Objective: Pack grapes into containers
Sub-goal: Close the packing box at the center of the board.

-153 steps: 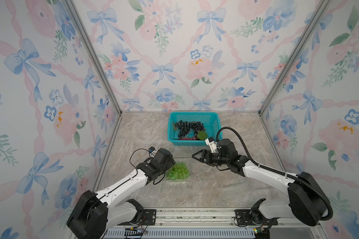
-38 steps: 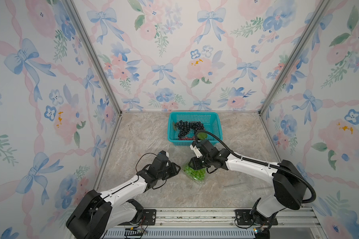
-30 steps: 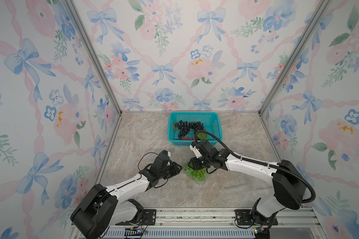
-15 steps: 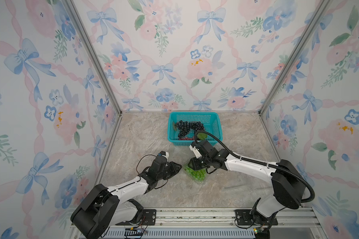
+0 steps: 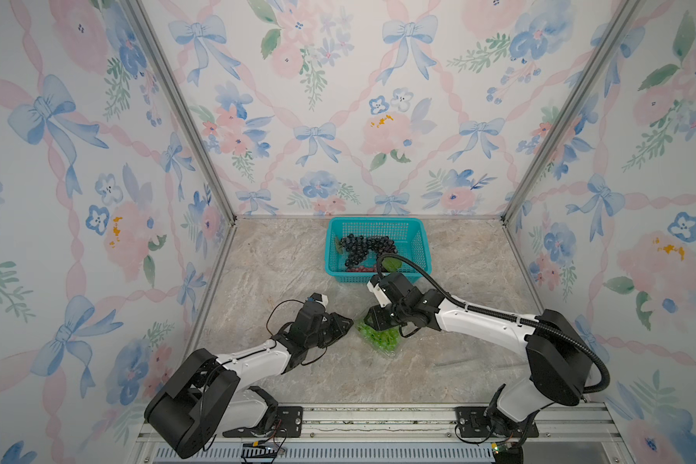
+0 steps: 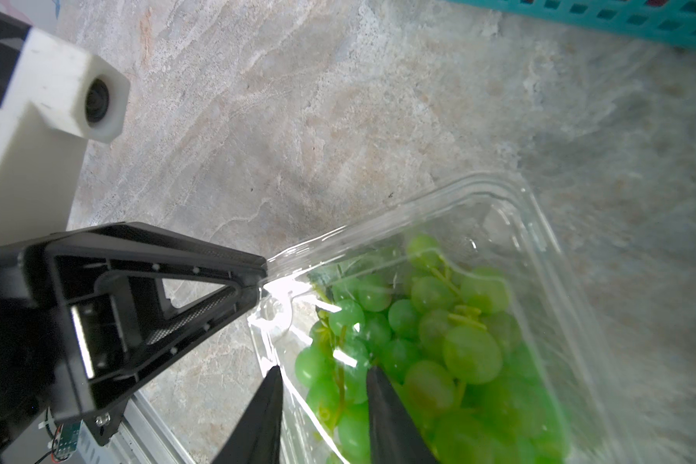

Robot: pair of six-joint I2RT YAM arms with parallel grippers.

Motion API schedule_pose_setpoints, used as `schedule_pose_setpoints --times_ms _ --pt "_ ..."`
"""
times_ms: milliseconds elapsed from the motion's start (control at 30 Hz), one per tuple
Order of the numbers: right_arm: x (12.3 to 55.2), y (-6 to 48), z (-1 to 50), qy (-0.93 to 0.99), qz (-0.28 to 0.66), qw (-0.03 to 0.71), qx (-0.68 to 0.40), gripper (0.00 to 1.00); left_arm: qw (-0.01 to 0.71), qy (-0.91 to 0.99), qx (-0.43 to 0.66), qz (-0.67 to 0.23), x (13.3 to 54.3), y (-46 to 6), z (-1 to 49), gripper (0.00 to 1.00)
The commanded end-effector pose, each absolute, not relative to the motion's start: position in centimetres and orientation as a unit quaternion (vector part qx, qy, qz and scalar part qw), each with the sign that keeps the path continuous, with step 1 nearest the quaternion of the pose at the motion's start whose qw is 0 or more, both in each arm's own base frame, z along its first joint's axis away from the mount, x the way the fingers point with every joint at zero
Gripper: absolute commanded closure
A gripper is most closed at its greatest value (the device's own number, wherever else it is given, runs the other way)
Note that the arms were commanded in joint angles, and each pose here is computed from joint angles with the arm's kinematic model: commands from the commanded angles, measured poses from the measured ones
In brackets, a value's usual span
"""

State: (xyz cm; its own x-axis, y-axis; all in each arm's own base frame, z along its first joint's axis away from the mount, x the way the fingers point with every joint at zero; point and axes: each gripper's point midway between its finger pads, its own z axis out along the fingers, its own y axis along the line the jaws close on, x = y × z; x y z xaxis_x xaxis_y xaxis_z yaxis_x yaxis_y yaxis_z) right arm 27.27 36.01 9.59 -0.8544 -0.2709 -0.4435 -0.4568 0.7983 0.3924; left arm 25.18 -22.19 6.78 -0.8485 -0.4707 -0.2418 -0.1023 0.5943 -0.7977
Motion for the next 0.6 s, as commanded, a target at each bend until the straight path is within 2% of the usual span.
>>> schedule_pose_setpoints --times_ms 0,233,567 --pt "26.4 35.3 6.9 0.942 0.228 0.155 -0.190 0.65 0.216 0.866 -0.166 -0.420 25.3 -22.2 6.6 0.77" --pt "26.4 35.3 6.7 0.943 0.226 0.154 -0.189 0.65 0.201 0.869 -0.160 -0.423 24.8 -22.5 6.1 0.88" --pt "26.5 35.1 7.2 0.942 0.228 0.157 -0.189 0.65 0.195 0.875 -0.165 -0.412 24.2 -21.9 5.0 0.93"
